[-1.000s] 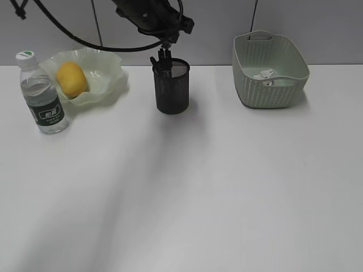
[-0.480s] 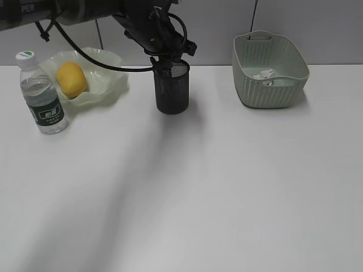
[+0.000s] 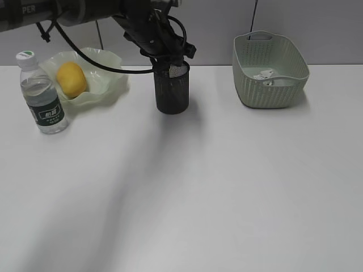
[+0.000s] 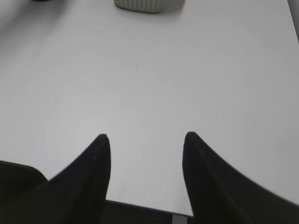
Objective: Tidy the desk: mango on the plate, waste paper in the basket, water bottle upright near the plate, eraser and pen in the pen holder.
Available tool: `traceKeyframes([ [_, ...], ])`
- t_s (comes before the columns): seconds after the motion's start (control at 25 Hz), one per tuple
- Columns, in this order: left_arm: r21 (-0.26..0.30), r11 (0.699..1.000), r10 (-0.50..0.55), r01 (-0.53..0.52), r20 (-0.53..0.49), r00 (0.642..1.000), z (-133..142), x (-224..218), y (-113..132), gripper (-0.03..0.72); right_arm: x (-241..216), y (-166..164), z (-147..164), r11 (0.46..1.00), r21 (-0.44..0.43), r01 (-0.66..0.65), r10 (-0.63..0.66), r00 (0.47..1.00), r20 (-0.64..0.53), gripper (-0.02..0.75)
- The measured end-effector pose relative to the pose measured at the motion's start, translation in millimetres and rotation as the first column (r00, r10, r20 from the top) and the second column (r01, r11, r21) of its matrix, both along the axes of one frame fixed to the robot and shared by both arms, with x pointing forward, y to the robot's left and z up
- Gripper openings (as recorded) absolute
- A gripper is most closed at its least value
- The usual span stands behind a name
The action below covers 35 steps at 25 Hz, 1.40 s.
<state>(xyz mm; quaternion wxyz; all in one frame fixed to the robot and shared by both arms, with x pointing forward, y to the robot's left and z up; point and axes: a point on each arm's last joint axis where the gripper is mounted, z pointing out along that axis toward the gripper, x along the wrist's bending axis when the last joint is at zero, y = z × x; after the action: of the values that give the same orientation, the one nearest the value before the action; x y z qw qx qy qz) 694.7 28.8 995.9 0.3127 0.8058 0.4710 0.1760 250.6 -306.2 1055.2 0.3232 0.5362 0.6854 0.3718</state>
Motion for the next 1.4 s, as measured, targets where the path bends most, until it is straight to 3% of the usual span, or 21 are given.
traceKeyframes([
  [0.2,0.003,1.0,0.0,0.0,-0.005,1.0,8,-3,2,0.33,0,0,0,1.0,0.0,0.0,0.0,1.0,0.0,0.405],
  [0.4,0.01,1.0,0.001,-0.001,-0.021,1.0,49,-20,11,0.335,0,0,0,1.0,0.0,0.0,0.0,1.0,0.0,0.404],
  [0.72,0.148,0.989,0.024,0.012,-0.239,0.971,82,-58,35,0.466,0,0,0,1.0,0.0,0.0,0.0,1.0,0.001,0.404],
  [1.0,0.155,0.988,0.032,-0.001,-0.196,0.98,114,-72,48,0.475,0,0,0,1.0,0.0,0.0,0.0,1.0,0.003,0.404],
  [1.16,0.139,0.989,0.067,-0.044,-0.161,0.985,134,-75,69,0.475,0,0,0,1.0,0.0,0.0,0.0,1.0,0.004,0.404],
  [1.4,0.181,0.975,0.163,-0.126,-0.204,0.965,137,-100,124,0.475,0,0,0,1.0,0.0,0.0,0.0,1.0,0.004,0.404],
])
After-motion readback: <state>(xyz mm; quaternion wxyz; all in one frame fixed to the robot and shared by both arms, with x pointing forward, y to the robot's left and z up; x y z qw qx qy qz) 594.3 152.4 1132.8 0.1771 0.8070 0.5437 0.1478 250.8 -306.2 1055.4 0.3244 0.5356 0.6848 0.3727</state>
